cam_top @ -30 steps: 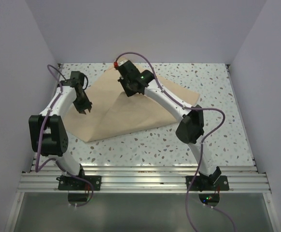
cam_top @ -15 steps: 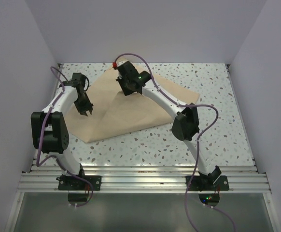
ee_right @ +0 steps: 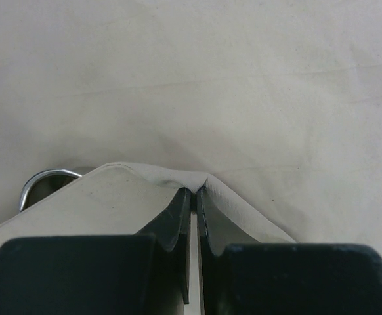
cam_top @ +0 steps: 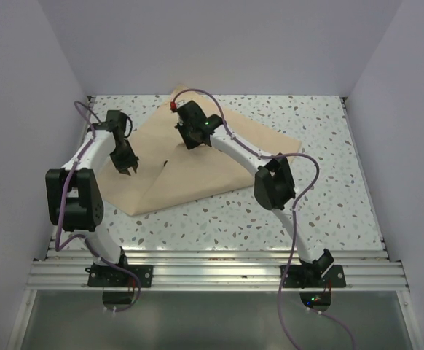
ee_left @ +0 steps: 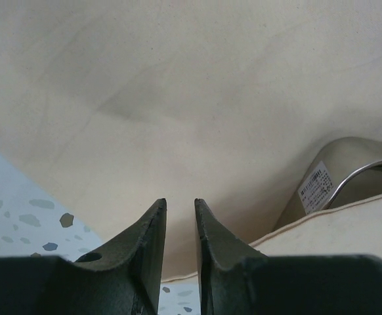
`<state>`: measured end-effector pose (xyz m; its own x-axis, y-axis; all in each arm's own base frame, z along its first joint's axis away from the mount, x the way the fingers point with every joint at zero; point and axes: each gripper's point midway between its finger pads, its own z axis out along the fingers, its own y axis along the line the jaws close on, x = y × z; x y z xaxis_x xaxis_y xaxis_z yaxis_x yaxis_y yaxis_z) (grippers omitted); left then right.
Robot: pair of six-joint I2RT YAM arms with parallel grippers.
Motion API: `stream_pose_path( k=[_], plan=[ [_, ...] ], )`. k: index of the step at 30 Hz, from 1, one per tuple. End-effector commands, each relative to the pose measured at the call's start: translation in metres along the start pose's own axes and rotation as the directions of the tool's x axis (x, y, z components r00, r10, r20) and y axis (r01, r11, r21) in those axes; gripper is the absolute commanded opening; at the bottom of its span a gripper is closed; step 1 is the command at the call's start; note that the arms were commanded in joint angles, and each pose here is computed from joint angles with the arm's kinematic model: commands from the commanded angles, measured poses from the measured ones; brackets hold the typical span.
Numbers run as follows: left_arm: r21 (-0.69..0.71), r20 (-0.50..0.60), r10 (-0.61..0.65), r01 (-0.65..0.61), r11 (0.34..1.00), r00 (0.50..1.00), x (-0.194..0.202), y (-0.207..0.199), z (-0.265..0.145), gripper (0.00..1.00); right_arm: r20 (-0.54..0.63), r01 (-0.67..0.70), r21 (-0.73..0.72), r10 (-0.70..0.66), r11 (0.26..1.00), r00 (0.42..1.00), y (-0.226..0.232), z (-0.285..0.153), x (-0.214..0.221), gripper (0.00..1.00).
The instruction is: Prepare the surgical pack
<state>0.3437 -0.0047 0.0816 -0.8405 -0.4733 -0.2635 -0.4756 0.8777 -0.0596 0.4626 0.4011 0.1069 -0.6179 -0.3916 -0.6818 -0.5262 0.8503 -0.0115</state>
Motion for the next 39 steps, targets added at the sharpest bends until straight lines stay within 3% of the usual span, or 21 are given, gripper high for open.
stream_pose_path(
  k=[1, 6, 13, 21, 28, 39],
  plan=[
    [0.015, 0.02, 0.002, -0.002, 1.0, 1.0, -0.01, 0.002, 0.002, 0.27, 0.016, -0.006, -0.024, 0.006, 1.0, 1.0, 0.004, 0.017, 0.003, 0.05],
    [0.016, 0.016, 0.001, -0.001, 1.0, 1.0, -0.01, 0.003, 0.004, 0.27, -0.063, 0.002, -0.021, -0.004, 1.0, 0.998, 0.005, 0.036, 0.033, 0.08],
    [0.021, 0.007, 0.003, -0.003, 1.0, 1.0, -0.009, 0.002, 0.007, 0.27, -0.063, -0.008, -0.016, 0.007, 1.0, 0.998, 0.004, 0.044, 0.035, 0.15],
    [0.024, 0.005, 0.007, -0.008, 1.0, 1.0, -0.011, 0.001, 0.006, 0.27, -0.087, -0.035, -0.015, 0.033, 0.999, 0.996, 0.004, 0.045, 0.04, 0.45],
    [0.025, 0.011, -0.007, 0.006, 1.0, 1.0, -0.013, 0.0, 0.002, 0.27, 0.026, -0.064, 0.004, 0.064, 0.998, 0.998, -0.007, 0.009, -0.008, 0.49],
    [0.011, 0.024, -0.082, 0.082, 0.997, 0.996, -0.022, 0.023, -0.004, 0.31, 0.082, -0.083, -0.024, 0.085, 0.996, 0.993, -0.006, -0.022, -0.033, 0.48]
  ],
)
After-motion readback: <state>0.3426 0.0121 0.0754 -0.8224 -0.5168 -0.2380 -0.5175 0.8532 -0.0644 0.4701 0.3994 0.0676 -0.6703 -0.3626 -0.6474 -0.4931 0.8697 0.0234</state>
